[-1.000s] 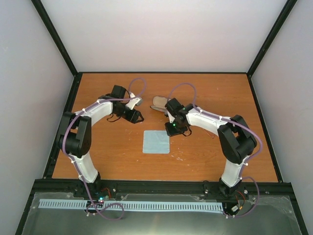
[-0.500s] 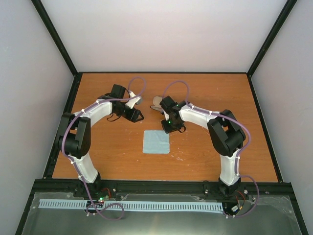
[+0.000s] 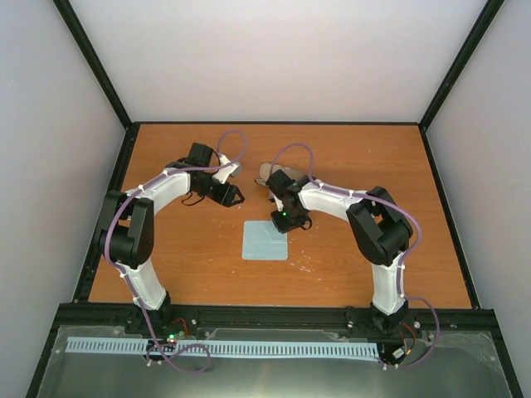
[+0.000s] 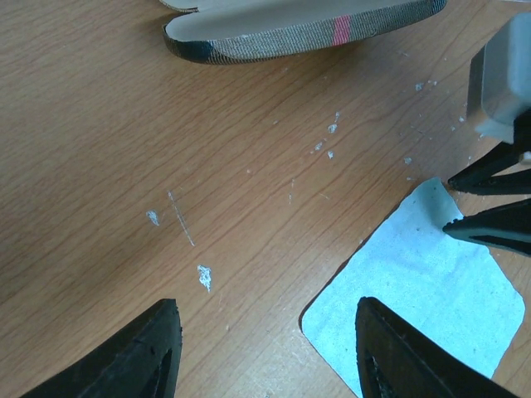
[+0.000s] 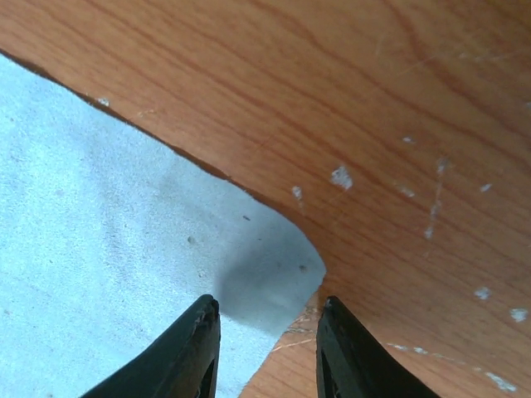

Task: Organize the sunglasses
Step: Fold the glasses cleaning cloth at the center of the board.

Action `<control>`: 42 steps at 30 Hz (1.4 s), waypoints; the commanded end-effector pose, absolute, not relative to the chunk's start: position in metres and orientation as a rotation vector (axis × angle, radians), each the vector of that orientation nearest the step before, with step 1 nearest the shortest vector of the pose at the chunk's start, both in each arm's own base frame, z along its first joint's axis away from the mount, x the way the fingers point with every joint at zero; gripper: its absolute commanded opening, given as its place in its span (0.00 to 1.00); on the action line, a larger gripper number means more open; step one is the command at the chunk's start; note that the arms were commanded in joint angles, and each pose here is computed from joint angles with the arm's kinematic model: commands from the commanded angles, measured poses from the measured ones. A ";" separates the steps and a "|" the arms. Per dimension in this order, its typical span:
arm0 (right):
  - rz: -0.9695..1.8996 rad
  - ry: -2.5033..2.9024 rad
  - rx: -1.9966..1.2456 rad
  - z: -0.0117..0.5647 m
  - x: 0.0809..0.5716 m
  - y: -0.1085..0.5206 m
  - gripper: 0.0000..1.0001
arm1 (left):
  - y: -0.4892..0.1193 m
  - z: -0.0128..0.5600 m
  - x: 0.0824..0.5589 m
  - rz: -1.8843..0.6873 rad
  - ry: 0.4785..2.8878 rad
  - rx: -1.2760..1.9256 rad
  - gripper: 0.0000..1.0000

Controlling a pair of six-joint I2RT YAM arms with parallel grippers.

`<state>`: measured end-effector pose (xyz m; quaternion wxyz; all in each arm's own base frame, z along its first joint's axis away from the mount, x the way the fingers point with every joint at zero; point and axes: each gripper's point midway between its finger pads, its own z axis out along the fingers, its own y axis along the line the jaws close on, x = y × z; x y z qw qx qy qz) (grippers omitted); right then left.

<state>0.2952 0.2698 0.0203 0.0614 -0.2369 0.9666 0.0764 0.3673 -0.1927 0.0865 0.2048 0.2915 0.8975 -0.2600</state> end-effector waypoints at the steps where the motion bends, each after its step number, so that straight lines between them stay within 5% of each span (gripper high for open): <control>1: 0.178 2.951 -0.746 0.005 0.286 0.270 0.31 | -0.193 0.099 0.373 -0.720 2.460 0.799 0.58; 8: 0.167 2.947 -0.740 0.000 0.289 0.273 0.24 | -0.194 0.095 0.367 -0.733 2.470 0.817 0.58; 15: 0.161 2.950 -0.745 -0.001 0.290 0.272 0.03 | -0.200 0.069 0.351 -0.706 2.527 0.918 0.57; 25: 0.148 2.930 -0.731 0.004 0.293 0.271 0.03 | -0.215 0.039 0.333 -0.555 2.542 1.132 0.57; 42: 0.150 2.925 -0.724 0.005 0.296 0.273 0.03 | -0.213 0.017 0.308 -0.536 2.588 1.256 0.41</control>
